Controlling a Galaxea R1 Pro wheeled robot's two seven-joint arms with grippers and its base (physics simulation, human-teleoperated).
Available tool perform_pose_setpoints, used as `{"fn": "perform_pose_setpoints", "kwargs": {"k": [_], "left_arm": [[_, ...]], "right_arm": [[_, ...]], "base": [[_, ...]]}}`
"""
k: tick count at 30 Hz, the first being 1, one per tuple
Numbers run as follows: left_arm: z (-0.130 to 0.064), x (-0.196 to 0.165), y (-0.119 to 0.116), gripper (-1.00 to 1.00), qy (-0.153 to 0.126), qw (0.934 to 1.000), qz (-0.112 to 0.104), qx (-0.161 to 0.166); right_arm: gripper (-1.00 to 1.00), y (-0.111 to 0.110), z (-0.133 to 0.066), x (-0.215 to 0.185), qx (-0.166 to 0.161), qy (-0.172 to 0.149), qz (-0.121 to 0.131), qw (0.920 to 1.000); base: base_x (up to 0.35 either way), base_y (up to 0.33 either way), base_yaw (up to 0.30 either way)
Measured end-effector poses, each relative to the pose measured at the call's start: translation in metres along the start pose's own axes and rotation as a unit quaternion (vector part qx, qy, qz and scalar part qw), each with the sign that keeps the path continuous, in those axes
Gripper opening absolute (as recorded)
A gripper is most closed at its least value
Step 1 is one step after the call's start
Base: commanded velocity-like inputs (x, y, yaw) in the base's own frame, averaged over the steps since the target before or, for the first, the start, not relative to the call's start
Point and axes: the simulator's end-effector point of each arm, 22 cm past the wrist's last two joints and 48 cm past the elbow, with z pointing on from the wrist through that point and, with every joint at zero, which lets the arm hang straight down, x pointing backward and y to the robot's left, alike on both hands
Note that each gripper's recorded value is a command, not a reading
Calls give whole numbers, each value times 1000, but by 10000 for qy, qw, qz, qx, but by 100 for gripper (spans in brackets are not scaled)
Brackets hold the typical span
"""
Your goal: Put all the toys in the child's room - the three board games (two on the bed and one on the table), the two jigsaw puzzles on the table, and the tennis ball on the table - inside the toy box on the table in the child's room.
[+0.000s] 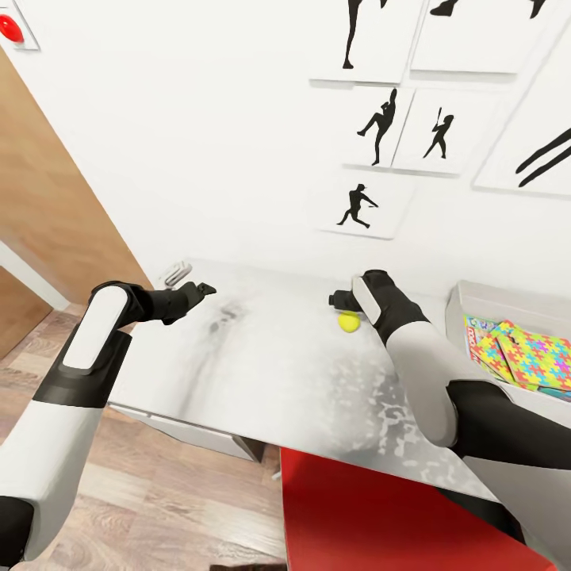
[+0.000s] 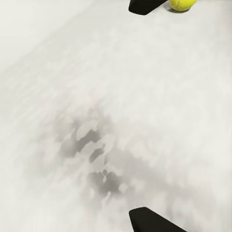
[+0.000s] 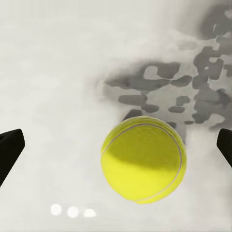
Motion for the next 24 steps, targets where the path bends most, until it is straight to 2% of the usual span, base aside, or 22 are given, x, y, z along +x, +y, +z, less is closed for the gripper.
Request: {"fn": "perform_pose_setpoints", "kwargs": {"k": [24], "left_arm": [[13, 8, 10, 100, 103, 9999, -23, -76]], "right_arm": [[100, -3, 14, 8, 26, 84, 3, 10000]], "base": [[0, 0, 0]]}}
